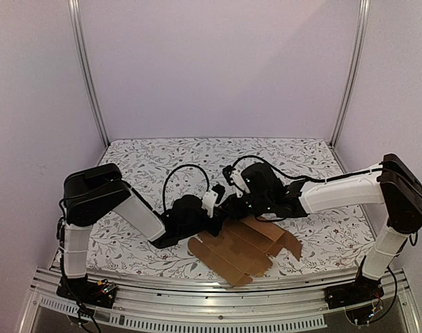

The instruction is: Fold the paper box

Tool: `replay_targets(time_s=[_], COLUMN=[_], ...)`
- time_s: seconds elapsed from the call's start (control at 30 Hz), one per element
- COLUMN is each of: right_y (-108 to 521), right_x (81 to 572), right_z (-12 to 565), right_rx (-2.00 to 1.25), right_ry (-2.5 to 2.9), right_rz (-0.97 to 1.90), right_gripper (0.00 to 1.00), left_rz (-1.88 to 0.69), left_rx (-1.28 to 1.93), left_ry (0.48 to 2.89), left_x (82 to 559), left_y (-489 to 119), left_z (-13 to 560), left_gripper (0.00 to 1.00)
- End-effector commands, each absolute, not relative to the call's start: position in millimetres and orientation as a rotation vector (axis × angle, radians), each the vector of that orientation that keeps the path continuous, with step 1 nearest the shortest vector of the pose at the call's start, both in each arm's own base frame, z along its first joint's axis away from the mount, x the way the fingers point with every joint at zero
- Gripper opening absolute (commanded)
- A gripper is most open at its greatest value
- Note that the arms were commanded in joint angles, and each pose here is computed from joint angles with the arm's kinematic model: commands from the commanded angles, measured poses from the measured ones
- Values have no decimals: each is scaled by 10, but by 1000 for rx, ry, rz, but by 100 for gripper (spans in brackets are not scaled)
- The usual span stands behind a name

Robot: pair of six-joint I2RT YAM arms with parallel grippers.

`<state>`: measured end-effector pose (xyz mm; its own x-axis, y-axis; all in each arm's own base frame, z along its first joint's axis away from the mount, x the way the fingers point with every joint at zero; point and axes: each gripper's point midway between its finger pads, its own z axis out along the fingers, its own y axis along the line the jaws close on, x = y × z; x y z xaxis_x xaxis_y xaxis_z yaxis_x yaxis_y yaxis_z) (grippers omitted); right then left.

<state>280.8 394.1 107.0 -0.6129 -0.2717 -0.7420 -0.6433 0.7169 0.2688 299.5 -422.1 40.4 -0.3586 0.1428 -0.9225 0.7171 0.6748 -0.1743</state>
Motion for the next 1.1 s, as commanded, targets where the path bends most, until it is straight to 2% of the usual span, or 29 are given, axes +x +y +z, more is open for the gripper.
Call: replay_targets(time_s=[0.0,0.47,0.63,0.8,1.07], right_y=[3922,3843,3781,3750,3796], right_x=[2757,2852,2907,2942,2966], right_z=[941,1045,1148,1207,1058], right_rx=[-703,-659,-627,-601,-584], right_ry=[2264,2242,2222,2206,2217], right_rz=[696,635,615,609,622], right_gripper=[0,0,3,0,0], left_rz=[-749,-658,-600,-554,-502], left_rx=[655,676,714,763,797], left_ry=[1815,1818,1815,1819,1846], left_x=[3013,2988,2965,2937,2927], left_y=[-4345,-4245,-4197,-4160,-4135], left_z=[504,551,554,496,385], left_gripper=[0,0,0,0,0])
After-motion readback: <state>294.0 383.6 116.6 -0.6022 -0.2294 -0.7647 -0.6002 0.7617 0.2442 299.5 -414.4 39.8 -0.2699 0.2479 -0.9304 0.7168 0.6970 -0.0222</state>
